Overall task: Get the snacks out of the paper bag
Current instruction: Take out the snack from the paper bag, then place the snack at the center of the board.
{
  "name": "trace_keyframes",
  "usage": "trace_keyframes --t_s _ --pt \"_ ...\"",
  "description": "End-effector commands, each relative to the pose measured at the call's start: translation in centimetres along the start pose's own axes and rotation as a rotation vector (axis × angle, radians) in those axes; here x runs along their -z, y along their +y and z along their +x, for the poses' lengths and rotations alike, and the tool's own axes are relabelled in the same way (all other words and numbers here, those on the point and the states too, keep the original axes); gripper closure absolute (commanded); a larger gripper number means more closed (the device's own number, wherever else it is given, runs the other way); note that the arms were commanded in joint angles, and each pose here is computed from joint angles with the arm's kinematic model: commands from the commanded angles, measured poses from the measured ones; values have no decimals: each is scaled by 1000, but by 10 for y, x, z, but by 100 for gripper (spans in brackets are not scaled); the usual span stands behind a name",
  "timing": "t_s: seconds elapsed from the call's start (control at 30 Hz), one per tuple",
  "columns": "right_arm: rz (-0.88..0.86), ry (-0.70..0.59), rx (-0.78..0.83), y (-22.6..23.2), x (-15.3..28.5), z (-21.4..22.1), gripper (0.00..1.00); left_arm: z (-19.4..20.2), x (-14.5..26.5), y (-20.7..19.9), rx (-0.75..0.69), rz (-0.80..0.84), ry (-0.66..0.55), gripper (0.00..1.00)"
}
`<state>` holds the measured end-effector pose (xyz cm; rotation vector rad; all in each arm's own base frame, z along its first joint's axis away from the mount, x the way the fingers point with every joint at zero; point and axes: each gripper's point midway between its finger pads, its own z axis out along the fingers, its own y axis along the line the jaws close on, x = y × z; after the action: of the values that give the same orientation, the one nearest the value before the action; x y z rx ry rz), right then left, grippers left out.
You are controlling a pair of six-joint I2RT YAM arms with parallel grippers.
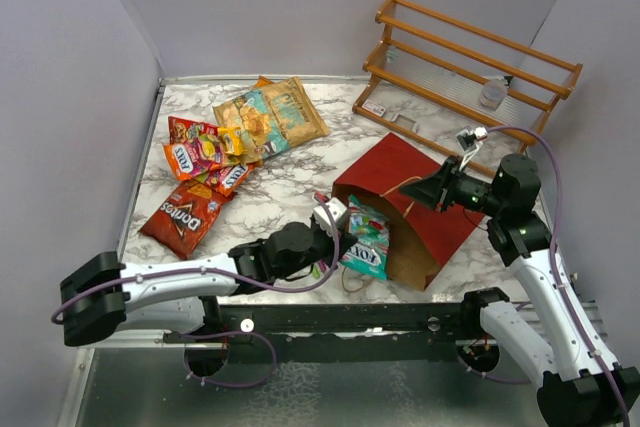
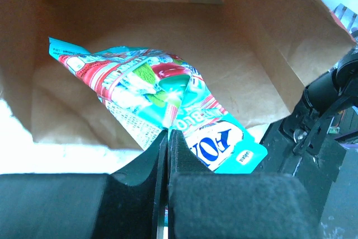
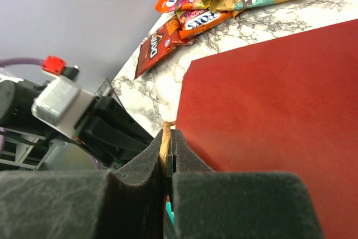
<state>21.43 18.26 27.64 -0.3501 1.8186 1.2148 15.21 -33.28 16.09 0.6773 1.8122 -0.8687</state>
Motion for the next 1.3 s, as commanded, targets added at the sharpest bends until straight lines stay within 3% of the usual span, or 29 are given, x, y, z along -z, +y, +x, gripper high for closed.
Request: trace_keyframes --t_s 0.0,0.37,0.77,0.9,1.0,1.27 --pt "24 -3 5 -8 -3 2 99 -6 24 6 -6 -30 42 100" --pt "66 -39 12 -11 -2 -10 99 -77 101 -11 -131 71 1 100" --pt "84 -30 -22 -21 -5 -1 99 -220 210 9 -131 -83 -343 100" --pt "95 -30 -26 -23 -4 2 99 -241 218 45 -96 -308 -419 100" --pt "98 -31 -32 -25 -4 5 99 -235 209 69 -29 -471 -441 100" --pt "92 -14 -39 -30 -6 12 99 -205 154 84 -172 -623 -291 100"
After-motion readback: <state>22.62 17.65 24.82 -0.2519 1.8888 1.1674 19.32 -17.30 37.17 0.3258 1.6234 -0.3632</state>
